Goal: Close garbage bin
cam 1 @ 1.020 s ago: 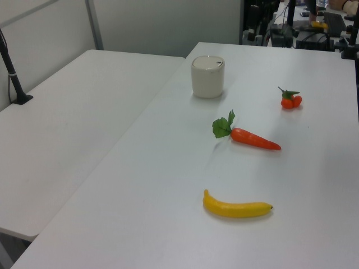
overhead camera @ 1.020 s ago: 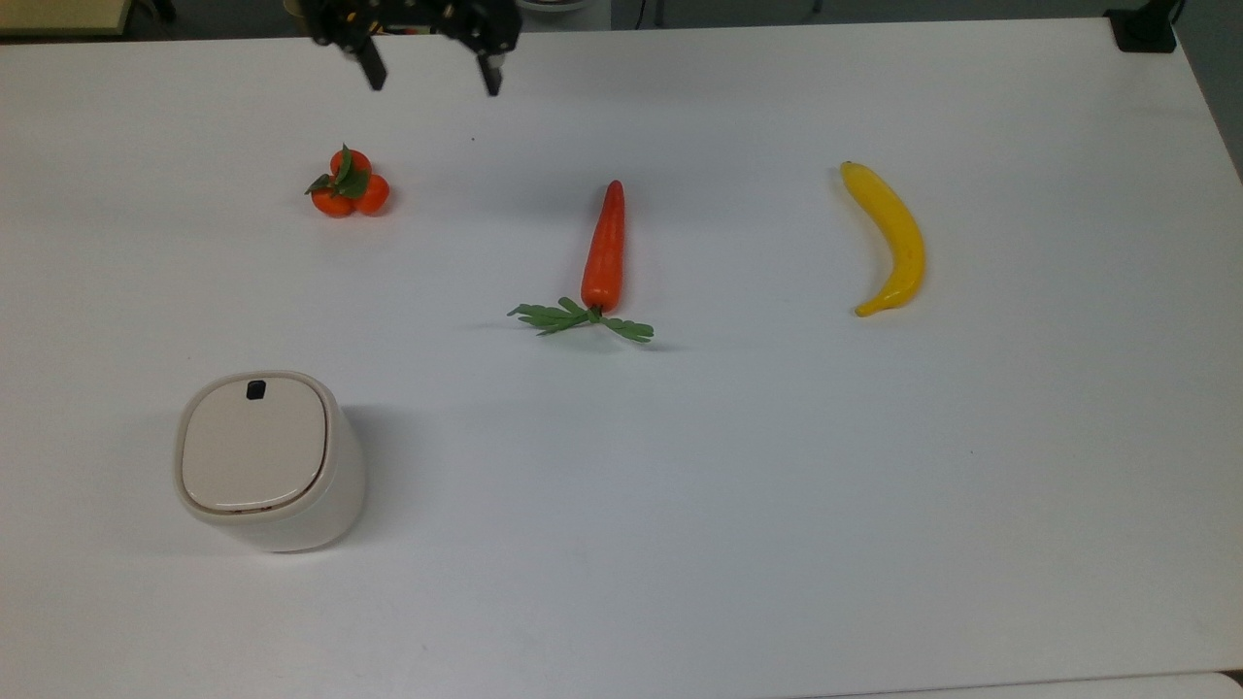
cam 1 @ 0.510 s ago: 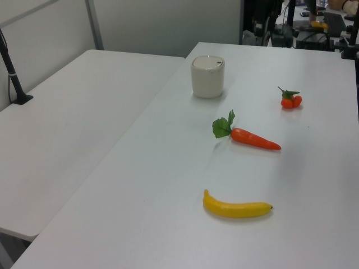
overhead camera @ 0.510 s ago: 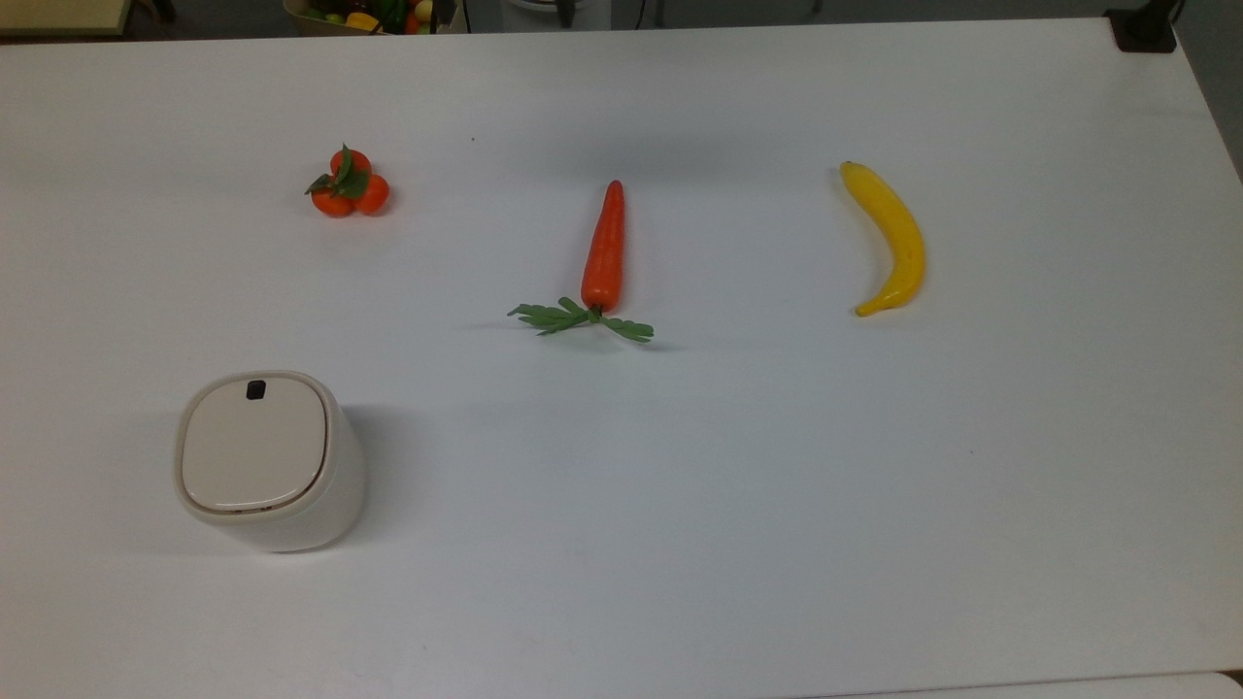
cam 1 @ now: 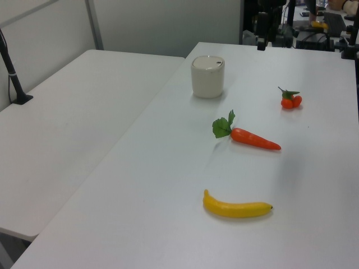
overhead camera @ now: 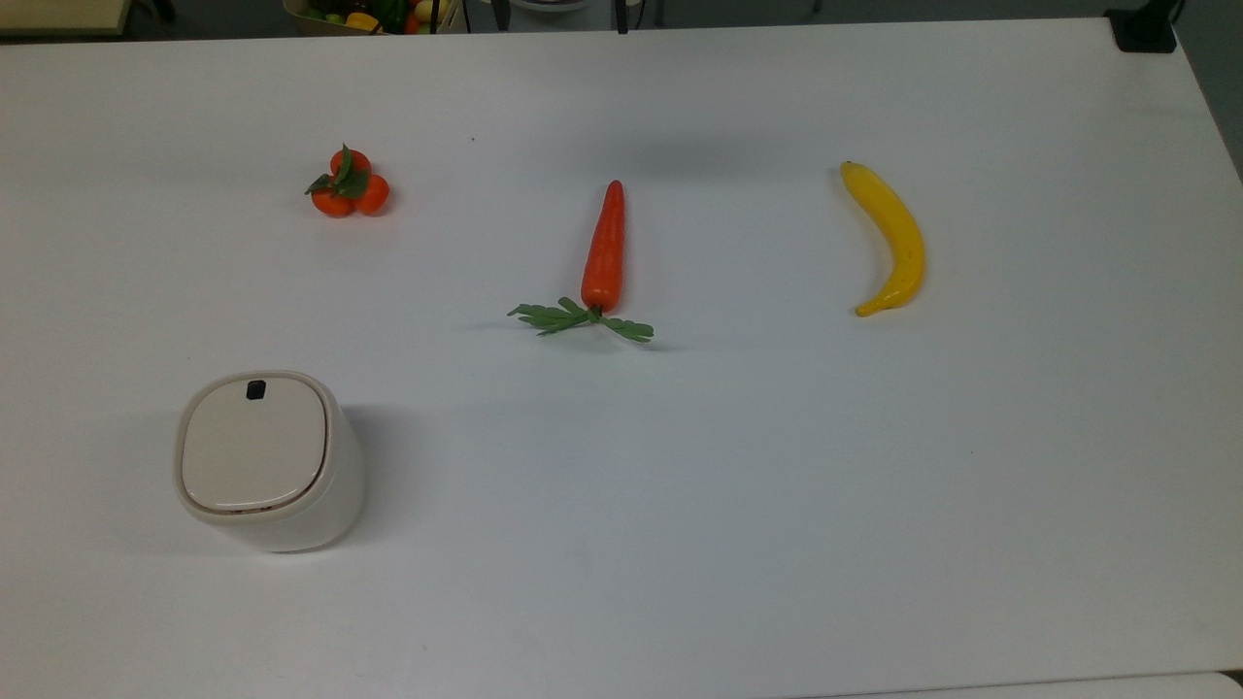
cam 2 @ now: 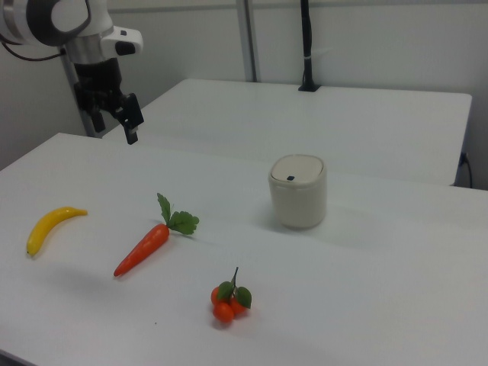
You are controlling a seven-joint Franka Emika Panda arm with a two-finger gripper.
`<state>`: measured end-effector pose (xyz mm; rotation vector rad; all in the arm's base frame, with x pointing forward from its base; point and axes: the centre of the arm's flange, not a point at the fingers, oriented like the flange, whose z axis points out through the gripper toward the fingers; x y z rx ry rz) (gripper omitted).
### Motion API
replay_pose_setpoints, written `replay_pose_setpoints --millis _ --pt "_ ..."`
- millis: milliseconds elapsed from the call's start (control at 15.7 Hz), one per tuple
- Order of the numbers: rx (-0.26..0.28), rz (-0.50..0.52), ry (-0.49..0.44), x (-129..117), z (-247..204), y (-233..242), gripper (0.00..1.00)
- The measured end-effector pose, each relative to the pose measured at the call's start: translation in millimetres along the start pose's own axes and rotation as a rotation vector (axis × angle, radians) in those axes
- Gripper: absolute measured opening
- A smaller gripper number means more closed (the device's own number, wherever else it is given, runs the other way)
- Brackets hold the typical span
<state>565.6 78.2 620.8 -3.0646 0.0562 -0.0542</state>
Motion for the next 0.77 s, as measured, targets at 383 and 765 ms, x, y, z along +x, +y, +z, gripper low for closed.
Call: replay_pose_setpoints --millis 383,765 --pt "-0.009 -0.062 0.049 8 -3 16 1.00" --pt "-0.014 -0.100 0.052 9 -5 32 1.00"
